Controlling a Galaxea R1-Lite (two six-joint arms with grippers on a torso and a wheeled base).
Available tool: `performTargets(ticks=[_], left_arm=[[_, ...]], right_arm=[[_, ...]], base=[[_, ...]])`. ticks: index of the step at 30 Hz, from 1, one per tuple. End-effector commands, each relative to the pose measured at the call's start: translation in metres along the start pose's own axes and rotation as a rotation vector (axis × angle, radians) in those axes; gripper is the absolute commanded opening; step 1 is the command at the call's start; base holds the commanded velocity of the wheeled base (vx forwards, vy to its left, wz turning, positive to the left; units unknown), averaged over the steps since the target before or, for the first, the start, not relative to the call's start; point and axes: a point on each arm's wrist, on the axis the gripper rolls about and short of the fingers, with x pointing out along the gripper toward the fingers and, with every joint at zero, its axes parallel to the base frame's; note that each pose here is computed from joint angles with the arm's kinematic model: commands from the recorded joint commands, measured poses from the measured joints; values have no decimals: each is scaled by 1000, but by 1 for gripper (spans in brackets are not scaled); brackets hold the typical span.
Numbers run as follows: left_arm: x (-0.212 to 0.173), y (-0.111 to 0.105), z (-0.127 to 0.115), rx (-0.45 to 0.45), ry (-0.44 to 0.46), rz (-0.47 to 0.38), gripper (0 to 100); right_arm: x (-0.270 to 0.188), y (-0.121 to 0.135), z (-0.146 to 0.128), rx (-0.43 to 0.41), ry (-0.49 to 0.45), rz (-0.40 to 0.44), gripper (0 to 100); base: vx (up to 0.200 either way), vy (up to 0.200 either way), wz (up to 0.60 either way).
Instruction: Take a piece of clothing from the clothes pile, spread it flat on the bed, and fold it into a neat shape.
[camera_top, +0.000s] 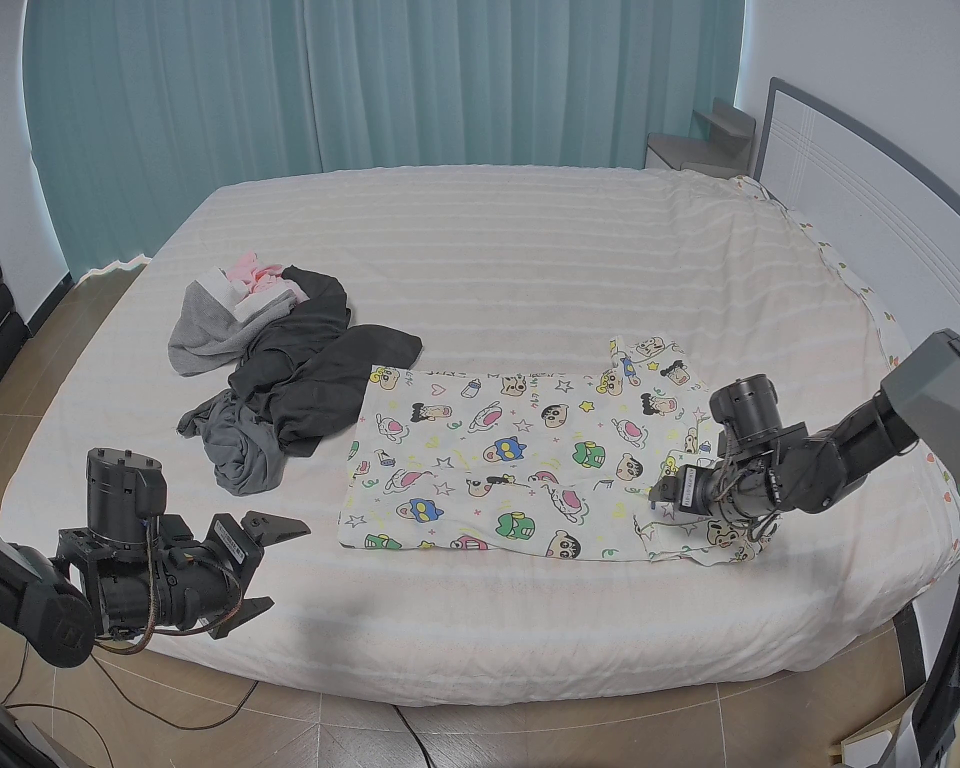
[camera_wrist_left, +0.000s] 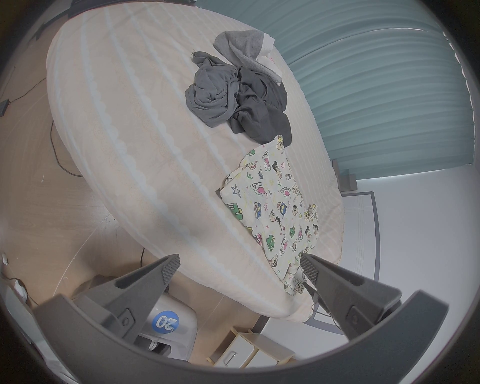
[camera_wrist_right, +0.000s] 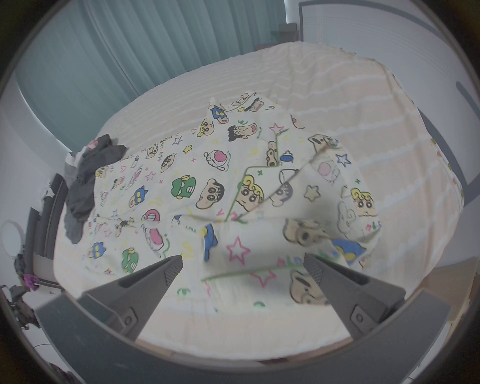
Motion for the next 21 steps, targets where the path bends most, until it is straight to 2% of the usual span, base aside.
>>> performTargets(ticks=[1, 9, 11, 21], left_arm=[[0, 0, 0, 0, 0, 0, 100], [1, 0, -1, 0, 3, 3, 100], [0, 0, 0, 0, 2, 1, 100], [0, 2, -2, 1, 7, 6, 100]], right_arm=[[-48, -26, 4, 50, -15, 76, 100], [-48, -51, 1, 96, 13, 42, 100], [-41, -56, -6, 100, 50, 41, 100], [-6, -59, -22, 107, 34, 54, 100]], base=[[0, 0, 0], [0, 0, 0], [0, 0, 0], [0, 0, 0]])
